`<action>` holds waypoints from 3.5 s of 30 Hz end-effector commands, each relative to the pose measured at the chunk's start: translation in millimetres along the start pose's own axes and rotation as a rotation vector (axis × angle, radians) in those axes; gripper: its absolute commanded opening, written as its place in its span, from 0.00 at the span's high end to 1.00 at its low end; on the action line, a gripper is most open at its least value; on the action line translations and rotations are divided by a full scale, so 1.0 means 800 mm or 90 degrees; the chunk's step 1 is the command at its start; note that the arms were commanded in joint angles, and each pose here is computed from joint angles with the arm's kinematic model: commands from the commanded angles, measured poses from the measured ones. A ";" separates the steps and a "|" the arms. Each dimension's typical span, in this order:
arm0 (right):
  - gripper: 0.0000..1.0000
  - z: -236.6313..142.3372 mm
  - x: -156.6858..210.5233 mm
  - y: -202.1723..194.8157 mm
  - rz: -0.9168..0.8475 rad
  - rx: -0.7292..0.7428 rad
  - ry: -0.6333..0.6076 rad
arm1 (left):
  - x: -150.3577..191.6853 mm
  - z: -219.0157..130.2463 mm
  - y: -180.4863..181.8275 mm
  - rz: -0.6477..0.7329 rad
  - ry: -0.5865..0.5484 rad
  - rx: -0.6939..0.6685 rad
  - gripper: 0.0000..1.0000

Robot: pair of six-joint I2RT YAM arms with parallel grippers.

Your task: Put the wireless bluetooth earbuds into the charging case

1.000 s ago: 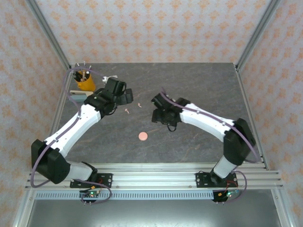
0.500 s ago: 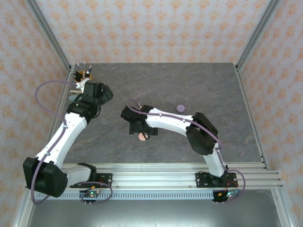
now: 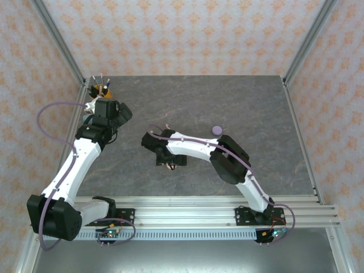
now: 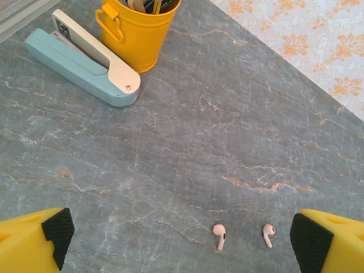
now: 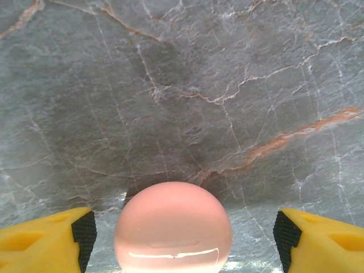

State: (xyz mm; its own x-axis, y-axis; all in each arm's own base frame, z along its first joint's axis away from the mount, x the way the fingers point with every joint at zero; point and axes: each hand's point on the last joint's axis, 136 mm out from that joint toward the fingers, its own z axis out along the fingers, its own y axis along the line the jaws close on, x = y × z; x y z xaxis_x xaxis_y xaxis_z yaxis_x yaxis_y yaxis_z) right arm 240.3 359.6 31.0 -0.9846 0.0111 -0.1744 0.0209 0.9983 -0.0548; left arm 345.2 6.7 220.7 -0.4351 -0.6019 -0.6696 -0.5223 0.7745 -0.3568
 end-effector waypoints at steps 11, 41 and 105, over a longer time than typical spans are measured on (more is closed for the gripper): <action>0.24 0.017 0.010 -0.006 0.025 0.004 0.011 | 0.009 0.001 0.004 -0.015 0.006 0.018 0.00; 0.55 -0.006 -0.037 -0.110 0.150 -0.011 -0.037 | 0.051 0.032 -0.012 -0.014 0.106 0.024 0.00; 0.14 0.000 -0.116 -0.152 0.583 -0.105 0.024 | 0.207 0.042 -0.152 0.024 0.181 0.267 0.00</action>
State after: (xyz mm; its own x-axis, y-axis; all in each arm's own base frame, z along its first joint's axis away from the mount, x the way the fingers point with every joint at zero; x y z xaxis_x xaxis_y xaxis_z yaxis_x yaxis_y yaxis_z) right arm 330.4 243.0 55.9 -0.6690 0.7425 -0.0338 0.7076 0.6501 0.2767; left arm 364.4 -197.3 138.1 -0.6675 -0.5713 -0.4775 -0.1147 0.7126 -0.6921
